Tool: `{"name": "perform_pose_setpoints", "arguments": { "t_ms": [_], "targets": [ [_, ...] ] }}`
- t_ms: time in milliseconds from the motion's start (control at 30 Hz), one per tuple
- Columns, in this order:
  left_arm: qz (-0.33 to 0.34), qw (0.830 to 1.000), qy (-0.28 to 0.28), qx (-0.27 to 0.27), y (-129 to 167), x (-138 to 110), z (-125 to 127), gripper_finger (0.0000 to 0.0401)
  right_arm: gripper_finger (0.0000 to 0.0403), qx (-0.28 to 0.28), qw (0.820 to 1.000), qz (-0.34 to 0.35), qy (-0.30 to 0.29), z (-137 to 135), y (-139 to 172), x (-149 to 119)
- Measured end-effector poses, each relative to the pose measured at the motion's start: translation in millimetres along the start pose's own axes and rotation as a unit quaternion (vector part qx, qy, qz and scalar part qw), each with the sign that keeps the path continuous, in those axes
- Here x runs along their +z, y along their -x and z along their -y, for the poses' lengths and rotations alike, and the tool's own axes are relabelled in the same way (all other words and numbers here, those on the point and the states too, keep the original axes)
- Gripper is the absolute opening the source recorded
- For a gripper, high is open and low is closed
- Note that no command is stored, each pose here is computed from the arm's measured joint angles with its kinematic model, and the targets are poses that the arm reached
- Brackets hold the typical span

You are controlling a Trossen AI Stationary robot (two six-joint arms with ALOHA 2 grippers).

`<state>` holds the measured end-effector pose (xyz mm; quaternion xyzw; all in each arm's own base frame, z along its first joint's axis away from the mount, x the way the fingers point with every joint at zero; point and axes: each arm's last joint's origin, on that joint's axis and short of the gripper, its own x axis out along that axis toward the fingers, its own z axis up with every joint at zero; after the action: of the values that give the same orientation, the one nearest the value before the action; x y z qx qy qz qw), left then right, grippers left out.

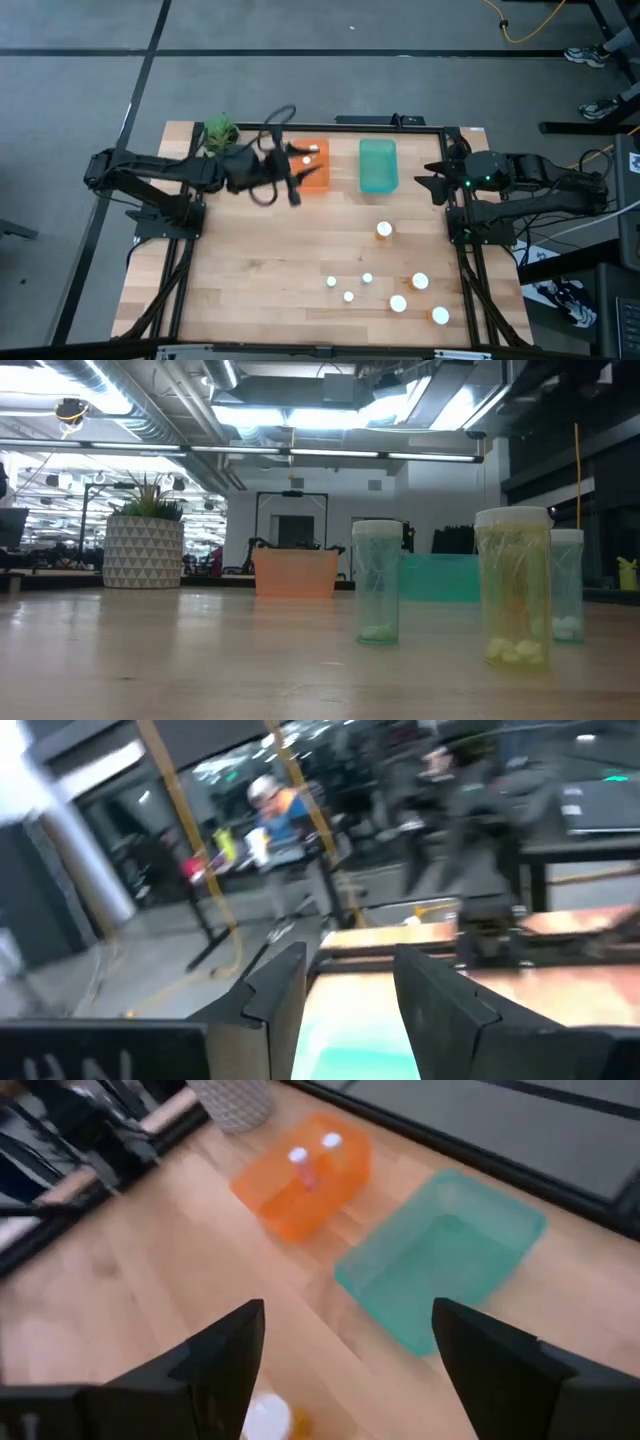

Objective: Pick and place medicine bottles into bin by pill shape (circle, oval)
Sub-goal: Put the small blue pill bottle into the orange bin

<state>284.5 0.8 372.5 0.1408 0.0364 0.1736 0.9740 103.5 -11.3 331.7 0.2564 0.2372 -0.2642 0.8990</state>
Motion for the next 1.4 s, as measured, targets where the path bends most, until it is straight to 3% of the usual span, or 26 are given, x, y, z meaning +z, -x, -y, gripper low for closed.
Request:
{"name": "perform_pose_setpoints", "arguments": {
  "t_ms": [233, 333, 533, 767, 1133, 1400],
  "targets": [
    [0.041, 0.998, 0.004, -0.045, 25.8, 19.5, 31.4, 0.0144, 0.0289, 0.077, 0.995, 0.003, -0.07, -22.0, -9.8, 6.6],
    [0.048, 0.997, 0.003, -0.067, 35.8, 24.2, 44.1, 0.0144, 0.0289, 0.095, 0.993, -0.003, -0.072, -33.1, -15.6, 5.7],
    [0.053, 0.997, -0.025, -0.048, 50.3, 31.0, 56.2, 0.0144, 0.0289, 0.115, 0.992, -0.02, -0.047, -55.4, -30.6, 0.5],
    [0.029, 0.999, -0.038, -0.023, 57.5, 29.7, 64.3, 0.0144, 0.0289, 0.105, 0.994, -0.038, 0.003, -67.5, -40.5, -9.4],
    [-0.06, 0.996, 0.024, -0.068, 68.8, 10.9, 82.3, 0.0144, 0.0289, 0.088, 0.995, -0.028, 0.043, -75.6, -41.1, -18.1],
    [-0.1, 0.992, 0.043, -0.07, 70.6, 1.7, 83.7, 0.0144, 0.0289, 0.088, 0.994, -0.03, 0.056, -76.0, -41.2, -19.3]
  ]
}}
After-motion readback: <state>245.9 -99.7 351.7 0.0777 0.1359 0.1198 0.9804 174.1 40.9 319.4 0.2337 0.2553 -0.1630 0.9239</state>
